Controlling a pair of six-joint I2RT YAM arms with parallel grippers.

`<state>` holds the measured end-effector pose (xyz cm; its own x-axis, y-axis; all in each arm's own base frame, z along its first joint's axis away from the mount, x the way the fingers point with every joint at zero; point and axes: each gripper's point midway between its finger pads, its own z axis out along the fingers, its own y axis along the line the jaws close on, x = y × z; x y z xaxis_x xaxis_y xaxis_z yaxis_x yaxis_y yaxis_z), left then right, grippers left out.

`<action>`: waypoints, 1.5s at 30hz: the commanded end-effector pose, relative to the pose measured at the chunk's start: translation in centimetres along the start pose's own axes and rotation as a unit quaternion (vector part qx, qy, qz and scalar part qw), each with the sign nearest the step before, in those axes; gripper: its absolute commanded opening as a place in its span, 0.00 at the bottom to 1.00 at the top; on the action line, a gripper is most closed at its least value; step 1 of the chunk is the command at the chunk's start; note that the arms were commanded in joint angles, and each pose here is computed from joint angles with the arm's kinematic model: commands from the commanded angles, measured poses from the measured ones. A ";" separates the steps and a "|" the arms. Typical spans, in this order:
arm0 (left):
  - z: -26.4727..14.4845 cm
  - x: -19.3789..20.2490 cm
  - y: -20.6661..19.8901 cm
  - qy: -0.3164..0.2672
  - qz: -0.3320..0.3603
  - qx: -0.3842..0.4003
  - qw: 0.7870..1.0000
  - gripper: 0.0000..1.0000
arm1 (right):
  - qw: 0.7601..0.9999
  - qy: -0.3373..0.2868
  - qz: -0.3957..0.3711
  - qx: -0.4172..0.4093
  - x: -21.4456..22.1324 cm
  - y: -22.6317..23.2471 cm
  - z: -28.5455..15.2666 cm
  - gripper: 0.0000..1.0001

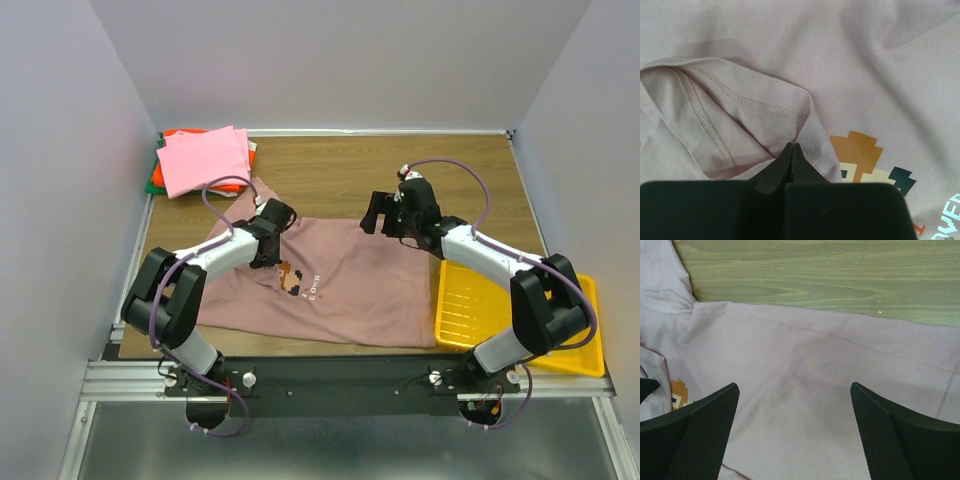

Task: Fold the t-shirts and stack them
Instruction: Fold the tshirt

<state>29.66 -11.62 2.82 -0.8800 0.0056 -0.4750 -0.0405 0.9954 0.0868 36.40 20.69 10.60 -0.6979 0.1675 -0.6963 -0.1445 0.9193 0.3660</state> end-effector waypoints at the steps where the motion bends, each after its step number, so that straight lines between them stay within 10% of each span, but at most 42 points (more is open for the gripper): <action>1: -1.4 -1.6 -1.2 -0.023 -0.012 0.037 0.999 0.00 | 1.000 0.001 -0.007 0.000 0.3 -0.4 0.2 0.98; 45: -1.3 -4.0 -6.5 -0.068 0.118 0.112 0.984 0.00 | 1.000 0.021 -0.011 0.010 1.4 -1.0 1.4 0.98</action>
<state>31.90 -17.13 4.81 -0.8050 0.2109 -0.5545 0.2408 0.9704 0.0195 36.36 20.64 9.25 -0.7175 0.1500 -0.6803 -0.1392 0.9260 0.3509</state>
